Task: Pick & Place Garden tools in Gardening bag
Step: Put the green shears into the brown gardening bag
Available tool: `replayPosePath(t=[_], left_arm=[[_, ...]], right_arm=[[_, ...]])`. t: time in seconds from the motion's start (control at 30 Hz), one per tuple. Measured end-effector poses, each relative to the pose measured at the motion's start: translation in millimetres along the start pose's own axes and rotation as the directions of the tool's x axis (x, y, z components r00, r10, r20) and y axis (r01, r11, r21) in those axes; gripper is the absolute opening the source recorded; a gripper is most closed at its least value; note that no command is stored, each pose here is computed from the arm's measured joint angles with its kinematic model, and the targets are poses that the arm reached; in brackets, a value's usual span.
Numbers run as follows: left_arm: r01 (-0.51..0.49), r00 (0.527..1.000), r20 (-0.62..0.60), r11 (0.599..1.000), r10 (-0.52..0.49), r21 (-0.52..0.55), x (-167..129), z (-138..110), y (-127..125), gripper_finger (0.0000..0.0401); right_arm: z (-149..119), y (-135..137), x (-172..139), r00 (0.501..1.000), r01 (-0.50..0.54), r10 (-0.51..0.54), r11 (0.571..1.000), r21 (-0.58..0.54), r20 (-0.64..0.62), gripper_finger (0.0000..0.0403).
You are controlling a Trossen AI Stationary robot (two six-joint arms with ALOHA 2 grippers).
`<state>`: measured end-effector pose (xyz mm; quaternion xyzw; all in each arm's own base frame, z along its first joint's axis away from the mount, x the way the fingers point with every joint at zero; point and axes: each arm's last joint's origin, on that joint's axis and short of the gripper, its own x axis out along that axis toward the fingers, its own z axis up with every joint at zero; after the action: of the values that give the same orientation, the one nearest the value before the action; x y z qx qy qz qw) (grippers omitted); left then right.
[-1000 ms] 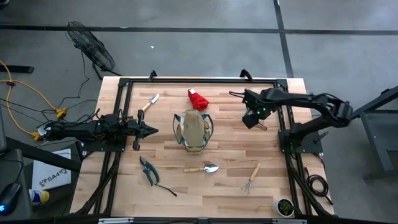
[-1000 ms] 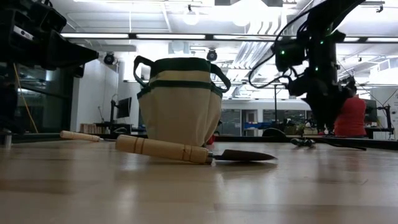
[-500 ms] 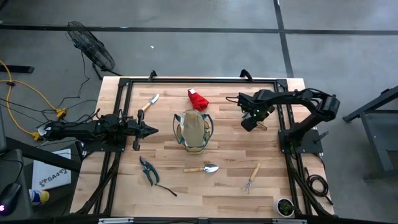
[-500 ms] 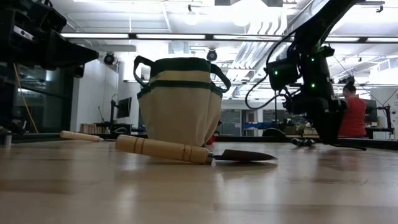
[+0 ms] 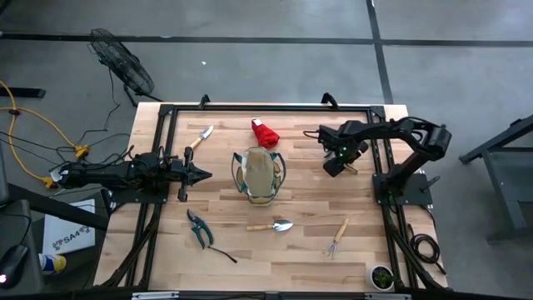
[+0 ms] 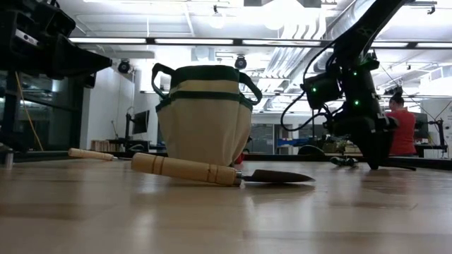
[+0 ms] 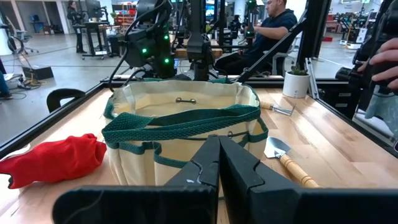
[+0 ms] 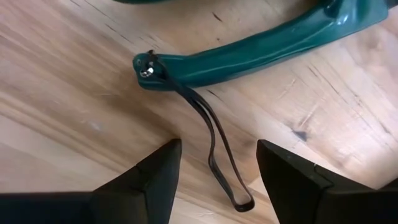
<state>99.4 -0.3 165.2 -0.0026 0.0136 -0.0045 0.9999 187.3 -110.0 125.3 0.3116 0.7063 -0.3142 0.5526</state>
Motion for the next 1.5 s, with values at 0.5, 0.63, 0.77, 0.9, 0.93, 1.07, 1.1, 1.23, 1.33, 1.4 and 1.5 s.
replayPosePath(t=[0.5,0.63,0.77,0.9,0.93,1.07,1.1,1.23,1.33,1.4,1.5], left_arm=[[0.0,1.0,0.0,1.0,0.0,0.0,0,0,0,0.0001],[0.0,1.0,0.0,1.0,0.0,0.0,0,0,0,0.0001],[-0.001,1.0,0.0,1.0,0.001,0.0,0,0,0,0.0001],[0.0,1.0,0.0,1.0,0.0,0.0,0,0,0,0.0001],[0.0,1.0,0.0,1.0,0.0,0.0,0,0,0,0.0001],[0.0,1.0,0.0,1.0,0.0,0.0,0,0,0,0.0001],[-0.001,1.0,0.0,1.0,0.001,0.0,0,0,0,0.0001],[0.0,1.0,0.0,1.0,0.0,0.0,0,0,0,0.0001],[0.0,1.0,0.0,1.0,0.0,0.0,0,0,0,0.0001],[0.0,1.0,0.0,1.0,0.0,0.0,0,0,0,0.0001],[-0.001,1.0,0.0,1.0,0.001,0.0,0,0,0,0.0001]], right_arm=[[5,-11,4,0.995,-0.101,0.102,0.993,0.064,-0.012,0.0205],[5,-11,4,0.994,-0.104,0.105,0.992,0.066,-0.012,0.0179],[6,-10,4,0.993,-0.117,0.118,0.991,0.064,-0.015,0.0134],[5,-10,4,0.993,-0.117,0.118,0.991,0.062,-0.017,0.0092],[5,-10,4,0.993,-0.117,0.118,0.991,0.061,-0.017,0.0084],[6,-10,4,0.993,-0.116,0.117,0.991,0.061,-0.017,0.0055],[6,-10,4,0.993,-0.116,0.117,0.991,0.061,-0.017,0.0049],[5,-10,4,0.993,-0.116,0.117,0.991,0.06,-0.018,0.0016],[5,-10,4,0.993,-0.116,0.117,0.992,0.058,-0.019,0.0006],[5,-10,4,0.993,-0.115,0.117,0.992,0.057,-0.019,0.0005],[3,-8,1,0.993,-0.115,0.115,0.993,0.033,0.003,0.0004]])
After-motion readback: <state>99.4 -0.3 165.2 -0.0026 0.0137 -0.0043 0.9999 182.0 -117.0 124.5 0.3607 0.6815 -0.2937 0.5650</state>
